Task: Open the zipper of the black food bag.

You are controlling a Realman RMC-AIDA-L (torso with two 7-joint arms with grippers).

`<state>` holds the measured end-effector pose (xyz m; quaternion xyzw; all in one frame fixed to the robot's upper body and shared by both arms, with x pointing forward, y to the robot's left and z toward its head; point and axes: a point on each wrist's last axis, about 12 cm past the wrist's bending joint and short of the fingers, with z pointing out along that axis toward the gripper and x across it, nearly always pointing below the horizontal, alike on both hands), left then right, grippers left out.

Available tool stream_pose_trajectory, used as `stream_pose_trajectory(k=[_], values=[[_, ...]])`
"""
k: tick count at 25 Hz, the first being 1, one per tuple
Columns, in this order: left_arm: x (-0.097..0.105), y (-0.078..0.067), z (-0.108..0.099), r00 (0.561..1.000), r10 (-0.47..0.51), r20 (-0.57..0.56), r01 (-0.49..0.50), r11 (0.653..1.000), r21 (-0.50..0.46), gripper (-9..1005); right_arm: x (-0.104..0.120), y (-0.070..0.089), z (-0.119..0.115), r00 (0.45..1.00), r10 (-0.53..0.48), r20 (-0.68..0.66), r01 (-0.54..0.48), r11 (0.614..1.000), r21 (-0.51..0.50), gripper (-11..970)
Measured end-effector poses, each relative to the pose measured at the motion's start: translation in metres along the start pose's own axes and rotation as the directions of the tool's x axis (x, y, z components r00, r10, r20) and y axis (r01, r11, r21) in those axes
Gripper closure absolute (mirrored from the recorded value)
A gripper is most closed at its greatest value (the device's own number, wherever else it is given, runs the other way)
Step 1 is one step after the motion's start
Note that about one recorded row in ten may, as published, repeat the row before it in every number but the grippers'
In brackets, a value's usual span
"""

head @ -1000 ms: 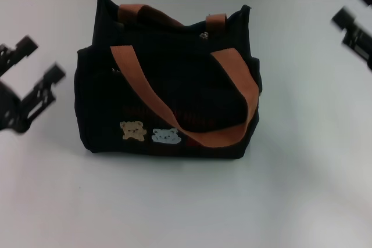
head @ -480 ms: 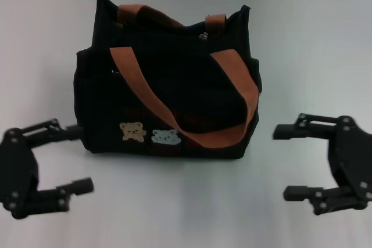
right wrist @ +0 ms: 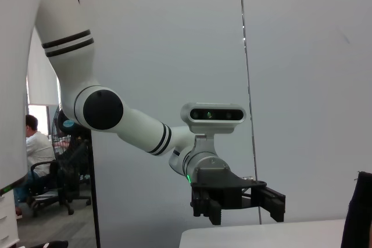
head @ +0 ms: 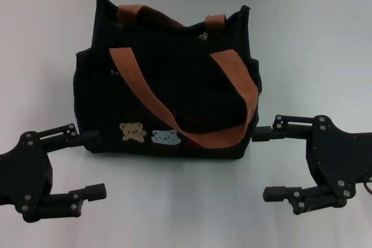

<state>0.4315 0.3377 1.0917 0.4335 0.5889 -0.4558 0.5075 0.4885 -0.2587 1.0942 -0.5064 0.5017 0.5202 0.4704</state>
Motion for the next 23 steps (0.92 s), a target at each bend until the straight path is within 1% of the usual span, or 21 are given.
stream_pose_trajectory(k=[18, 23], values=[[-0.0014, 0.0020, 0.0029, 0.999, 0.021, 0.026, -0.020, 1.000, -0.019, 201, 0.0018, 0.0023, 0.0006, 1.000, 0.006, 0.018, -0.006, 1.000, 0.015, 153], [-0.0020, 0.0033, 0.0024, 0.999, 0.029, 0.046, -0.027, 0.998, -0.049, 201, 0.0020, 0.0025, 0.0015, 1.000, 0.005, 0.021, -0.006, 1.000, 0.017, 153]])
